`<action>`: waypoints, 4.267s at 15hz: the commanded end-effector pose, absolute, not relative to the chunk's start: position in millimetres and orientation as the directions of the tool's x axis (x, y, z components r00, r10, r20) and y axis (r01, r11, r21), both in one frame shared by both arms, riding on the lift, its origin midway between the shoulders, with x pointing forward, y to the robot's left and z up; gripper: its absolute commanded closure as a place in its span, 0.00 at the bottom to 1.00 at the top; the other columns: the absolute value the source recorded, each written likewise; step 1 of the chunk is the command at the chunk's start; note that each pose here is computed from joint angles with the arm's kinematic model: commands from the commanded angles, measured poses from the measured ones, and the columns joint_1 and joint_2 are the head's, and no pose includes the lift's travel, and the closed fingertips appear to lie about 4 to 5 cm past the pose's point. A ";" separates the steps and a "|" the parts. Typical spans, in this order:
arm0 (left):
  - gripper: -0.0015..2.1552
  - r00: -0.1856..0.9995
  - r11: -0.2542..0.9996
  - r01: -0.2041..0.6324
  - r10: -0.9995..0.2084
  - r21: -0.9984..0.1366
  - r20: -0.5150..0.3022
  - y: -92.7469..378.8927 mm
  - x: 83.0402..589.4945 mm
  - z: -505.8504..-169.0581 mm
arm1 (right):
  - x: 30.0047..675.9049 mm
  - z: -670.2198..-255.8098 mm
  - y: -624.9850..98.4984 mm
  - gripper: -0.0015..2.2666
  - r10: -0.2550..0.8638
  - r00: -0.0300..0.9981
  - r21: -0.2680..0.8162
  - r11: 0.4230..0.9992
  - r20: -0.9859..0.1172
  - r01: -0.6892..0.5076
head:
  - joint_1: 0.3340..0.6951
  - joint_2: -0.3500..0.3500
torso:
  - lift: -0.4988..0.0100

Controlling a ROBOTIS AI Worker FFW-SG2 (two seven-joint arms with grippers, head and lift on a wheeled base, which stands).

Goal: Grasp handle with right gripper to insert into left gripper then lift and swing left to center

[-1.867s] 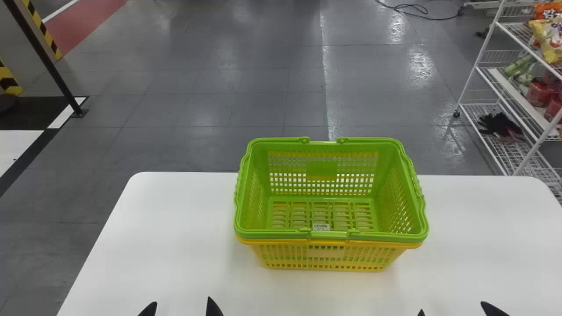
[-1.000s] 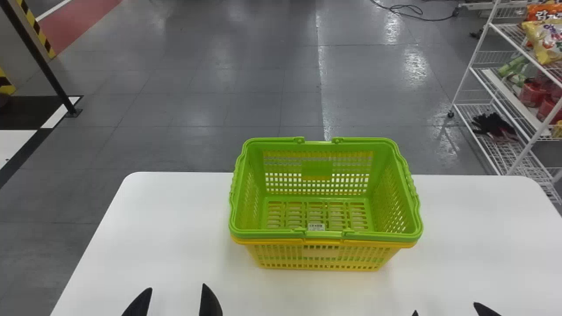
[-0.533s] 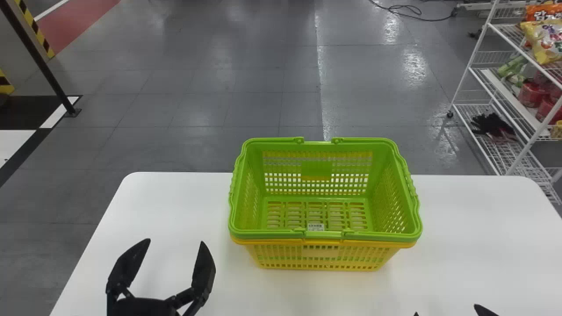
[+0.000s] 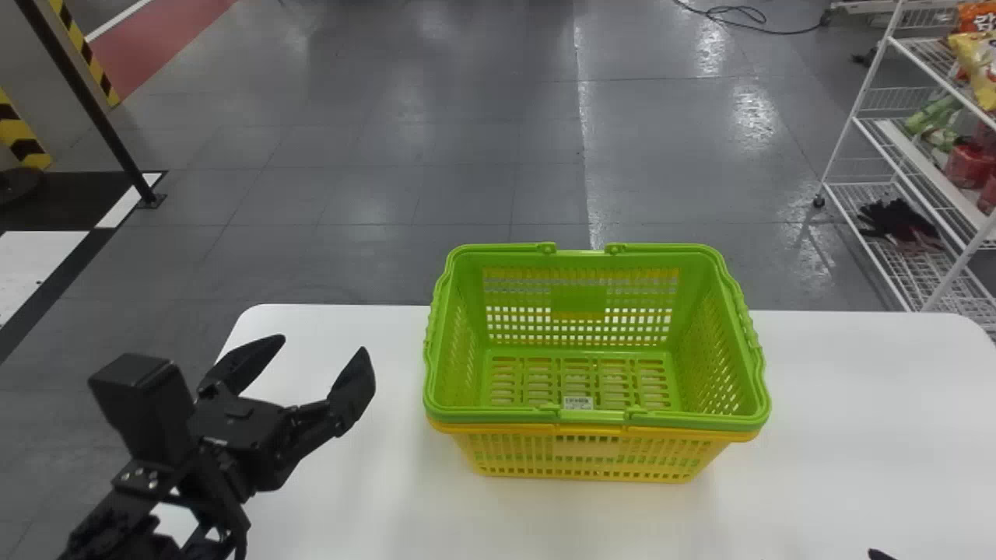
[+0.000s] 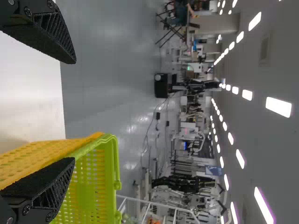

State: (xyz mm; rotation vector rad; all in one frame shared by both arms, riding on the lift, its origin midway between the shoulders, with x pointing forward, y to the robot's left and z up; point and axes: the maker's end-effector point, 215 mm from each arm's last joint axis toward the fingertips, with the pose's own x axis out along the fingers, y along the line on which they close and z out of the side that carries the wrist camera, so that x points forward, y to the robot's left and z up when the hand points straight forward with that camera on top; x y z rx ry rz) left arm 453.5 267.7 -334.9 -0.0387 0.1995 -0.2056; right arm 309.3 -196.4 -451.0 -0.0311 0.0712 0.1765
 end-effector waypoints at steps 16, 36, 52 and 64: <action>0.02 0.677 0.756 0.259 -0.586 -0.602 -0.445 224.3 544.4 -371.3 | 296.1 -457.4 -203.7 0.02 0.162 0.979 -0.026 0.986 -0.127 -0.167 | 1.00 0.56 | 0.80; 0.02 0.535 0.536 0.282 -0.776 -0.796 -0.333 162.8 532.2 -348.8 | 293.9 -467.5 -214.7 0.02 0.141 0.979 -0.026 0.989 -0.144 -0.146 | 1.00 0.42 | 0.80; 0.02 0.307 0.363 0.378 -0.917 -0.851 -0.255 87.0 516.6 -274.1 | 370.6 -405.4 -268.6 0.02 0.054 0.996 -0.103 0.993 -0.070 -0.061 | 1.00 0.21 | 0.80; 0.02 0.232 0.347 0.414 -0.934 -0.842 -0.271 42.7 511.7 -269.4 | 441.9 -386.2 -283.6 0.02 -0.007 0.996 -0.174 0.985 -0.094 -0.009 | 1.00 0.12 | 0.80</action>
